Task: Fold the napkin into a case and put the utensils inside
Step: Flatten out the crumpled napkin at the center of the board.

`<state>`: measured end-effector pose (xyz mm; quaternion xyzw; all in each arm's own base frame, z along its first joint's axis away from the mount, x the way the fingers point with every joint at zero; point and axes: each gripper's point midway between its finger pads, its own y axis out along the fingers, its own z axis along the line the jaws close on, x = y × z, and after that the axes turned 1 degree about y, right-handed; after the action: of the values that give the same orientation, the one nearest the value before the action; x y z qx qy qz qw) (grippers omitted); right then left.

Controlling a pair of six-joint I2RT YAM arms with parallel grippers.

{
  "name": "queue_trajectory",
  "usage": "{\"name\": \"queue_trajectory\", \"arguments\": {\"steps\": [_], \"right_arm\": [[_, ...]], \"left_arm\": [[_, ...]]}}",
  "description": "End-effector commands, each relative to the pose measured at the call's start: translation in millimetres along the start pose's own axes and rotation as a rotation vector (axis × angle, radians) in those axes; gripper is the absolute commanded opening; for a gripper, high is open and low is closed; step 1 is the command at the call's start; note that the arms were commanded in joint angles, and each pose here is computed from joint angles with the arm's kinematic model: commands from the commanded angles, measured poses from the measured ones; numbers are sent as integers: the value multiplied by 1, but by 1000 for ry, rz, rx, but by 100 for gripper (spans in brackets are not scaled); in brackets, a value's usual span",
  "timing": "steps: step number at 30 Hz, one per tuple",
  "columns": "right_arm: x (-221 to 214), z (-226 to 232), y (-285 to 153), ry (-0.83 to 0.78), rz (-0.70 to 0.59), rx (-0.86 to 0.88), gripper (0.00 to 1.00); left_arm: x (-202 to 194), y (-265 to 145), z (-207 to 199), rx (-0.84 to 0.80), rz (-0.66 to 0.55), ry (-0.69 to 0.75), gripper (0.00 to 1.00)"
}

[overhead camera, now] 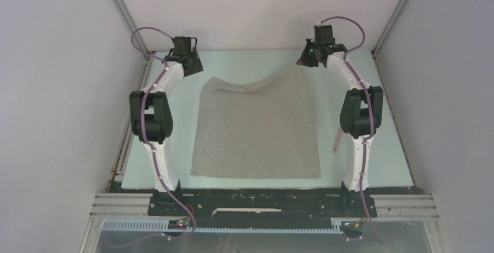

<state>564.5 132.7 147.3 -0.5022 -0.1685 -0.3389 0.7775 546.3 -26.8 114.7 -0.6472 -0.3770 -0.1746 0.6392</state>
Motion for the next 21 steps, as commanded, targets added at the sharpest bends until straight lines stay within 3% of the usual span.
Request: {"name": "queue_trajectory", "arguments": {"steps": [1,3,6,9,12,14,21], "right_arm": [[20,1,12,-5,-39,0,0],[25,-14,21,3,-53,-61,0],[38,-28,29,4,-78,-125,0],[38,-31,39,13,-61,-103,1],[40,-44,41,-5,-63,-163,39],[48,-55,31,-31,-83,-244,55],[20,-14,-16,-136,-20,-179,59]], "left_arm": [[39,-21,-4,-14,-87,11,59],[37,-18,-16,-68,-73,13,57],[29,-15,-60,-274,-59,68,60],[25,-4,-77,-329,-25,94,56],[12,13,-86,-361,38,68,47],[2,22,-87,-351,79,36,38],[-27,62,-60,-218,211,-146,23]]}}
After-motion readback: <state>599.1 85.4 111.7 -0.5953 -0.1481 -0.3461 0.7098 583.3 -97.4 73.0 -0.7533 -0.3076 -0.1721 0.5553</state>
